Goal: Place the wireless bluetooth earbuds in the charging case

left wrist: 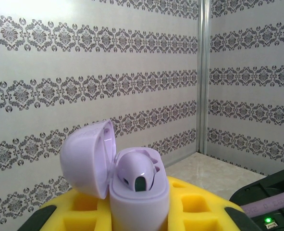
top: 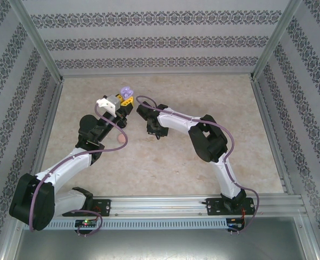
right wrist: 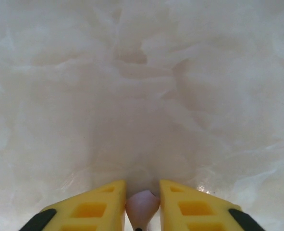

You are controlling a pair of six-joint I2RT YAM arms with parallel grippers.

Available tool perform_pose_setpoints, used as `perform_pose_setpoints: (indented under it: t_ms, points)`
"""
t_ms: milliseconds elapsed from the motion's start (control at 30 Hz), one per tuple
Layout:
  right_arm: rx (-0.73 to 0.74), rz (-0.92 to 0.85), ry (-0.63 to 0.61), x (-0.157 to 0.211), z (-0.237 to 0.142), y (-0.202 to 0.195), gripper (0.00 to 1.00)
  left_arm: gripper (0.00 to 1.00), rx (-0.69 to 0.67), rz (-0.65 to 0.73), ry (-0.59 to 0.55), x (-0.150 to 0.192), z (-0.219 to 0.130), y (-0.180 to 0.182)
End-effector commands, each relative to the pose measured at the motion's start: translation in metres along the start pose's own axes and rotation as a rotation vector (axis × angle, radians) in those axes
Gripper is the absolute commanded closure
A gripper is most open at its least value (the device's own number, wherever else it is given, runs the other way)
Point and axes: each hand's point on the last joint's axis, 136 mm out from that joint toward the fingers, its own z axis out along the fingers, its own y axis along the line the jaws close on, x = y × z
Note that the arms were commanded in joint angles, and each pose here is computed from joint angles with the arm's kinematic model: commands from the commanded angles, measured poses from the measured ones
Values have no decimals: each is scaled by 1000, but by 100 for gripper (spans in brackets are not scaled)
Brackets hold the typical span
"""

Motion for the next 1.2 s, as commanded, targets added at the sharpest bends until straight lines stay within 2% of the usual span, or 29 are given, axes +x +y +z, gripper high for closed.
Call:
perform_pose_setpoints:
  t_ms: [0,167,367,533,767,967,1167]
  points:
    - [18,-10,21,9,8,-8,82,100,2,1,-42,-10,-1,3]
    - [-28,-23,-34,-3,-12,-7,86,100,24,1,-40,-11,-1,0]
    - [-116,-41,-153,-30,-67,-8,87,100,90,13,-42,-20,-2,-12]
    - [-206,-67,-268,-52,-126,-10,87,100,176,33,-37,-26,-6,-27]
    - [-397,-91,-449,-77,-232,-15,87,100,305,19,-10,-32,-5,-48]
    - [-539,-121,-571,-83,-305,-23,86,100,379,23,-5,-29,2,-64]
    - [-671,-152,-663,-78,-358,-29,85,100,429,44,48,-12,13,-78]
